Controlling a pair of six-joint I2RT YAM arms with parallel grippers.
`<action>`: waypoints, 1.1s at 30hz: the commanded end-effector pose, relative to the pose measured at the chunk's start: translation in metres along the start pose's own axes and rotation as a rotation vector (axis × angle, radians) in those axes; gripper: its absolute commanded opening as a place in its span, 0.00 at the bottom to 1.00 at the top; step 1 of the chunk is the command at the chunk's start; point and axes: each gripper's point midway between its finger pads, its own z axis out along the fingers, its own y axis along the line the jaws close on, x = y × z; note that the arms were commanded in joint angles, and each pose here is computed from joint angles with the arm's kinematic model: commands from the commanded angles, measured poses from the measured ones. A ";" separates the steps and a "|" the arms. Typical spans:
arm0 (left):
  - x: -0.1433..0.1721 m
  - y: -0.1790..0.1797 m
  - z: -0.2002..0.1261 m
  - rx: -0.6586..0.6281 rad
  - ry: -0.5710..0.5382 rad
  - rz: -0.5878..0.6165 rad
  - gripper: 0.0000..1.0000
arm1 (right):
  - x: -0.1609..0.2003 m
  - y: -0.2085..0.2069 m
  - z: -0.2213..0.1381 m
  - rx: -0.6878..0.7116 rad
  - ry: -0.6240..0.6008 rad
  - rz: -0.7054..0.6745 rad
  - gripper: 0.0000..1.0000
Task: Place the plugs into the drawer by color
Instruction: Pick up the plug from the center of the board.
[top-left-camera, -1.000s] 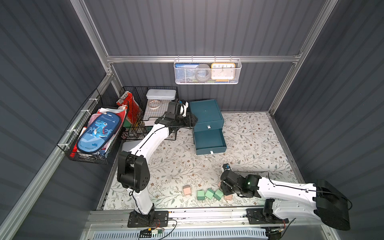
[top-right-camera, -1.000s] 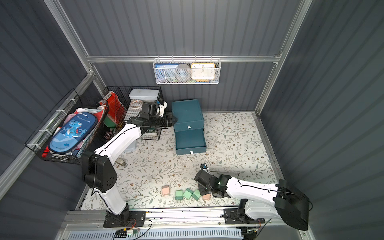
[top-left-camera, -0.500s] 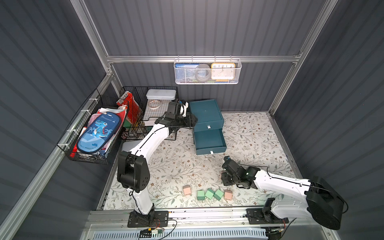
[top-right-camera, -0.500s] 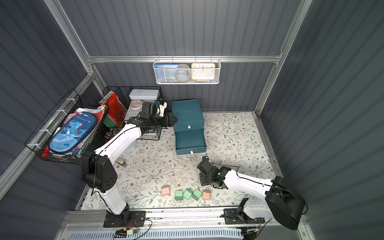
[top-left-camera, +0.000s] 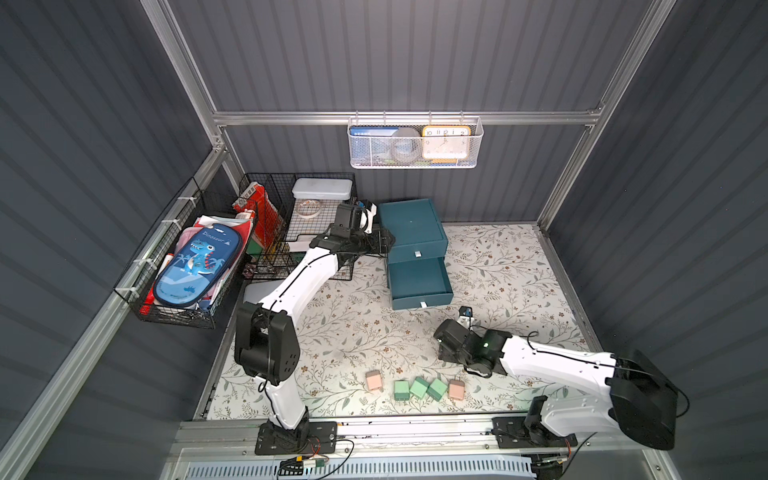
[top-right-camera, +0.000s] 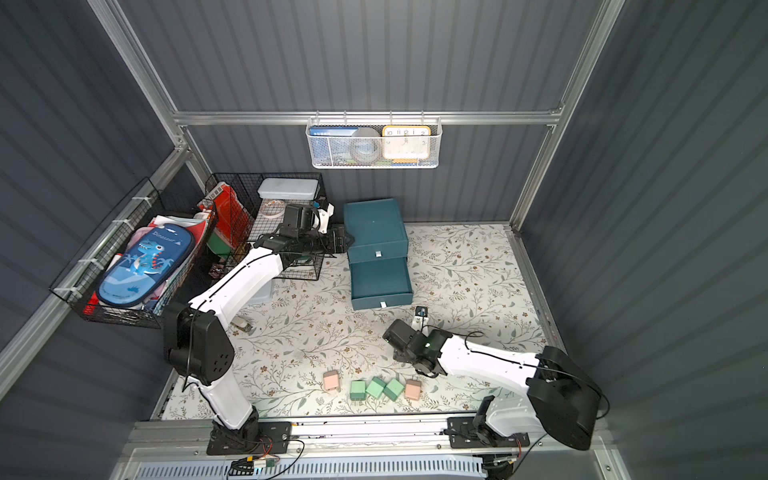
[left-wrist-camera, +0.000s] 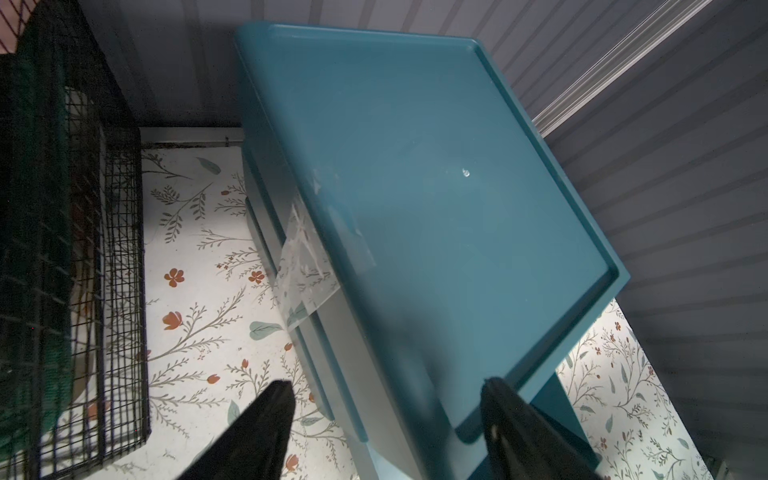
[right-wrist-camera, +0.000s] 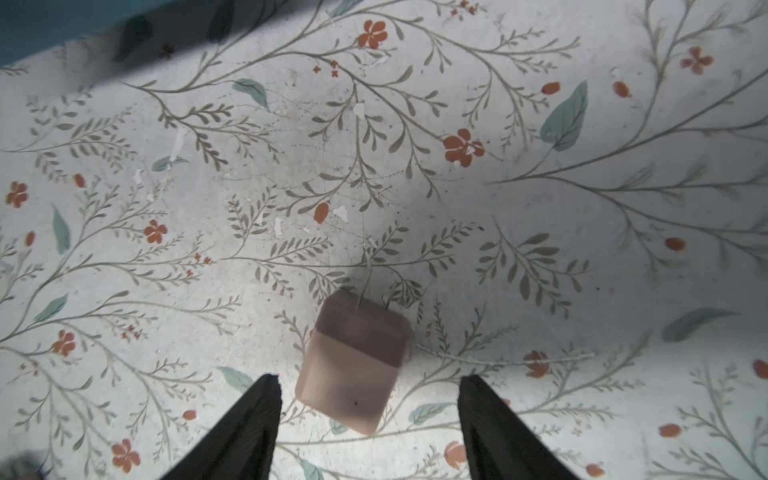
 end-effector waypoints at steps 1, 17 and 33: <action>0.003 -0.003 -0.002 0.011 0.006 0.020 0.76 | -0.004 -0.011 -0.001 0.080 -0.018 0.047 0.73; 0.004 -0.003 -0.002 0.010 0.008 0.023 0.76 | 0.009 0.007 0.019 0.054 0.049 0.017 0.68; 0.005 -0.001 0.000 0.005 0.014 0.024 0.76 | 0.020 -0.009 0.033 0.092 0.077 -0.010 0.48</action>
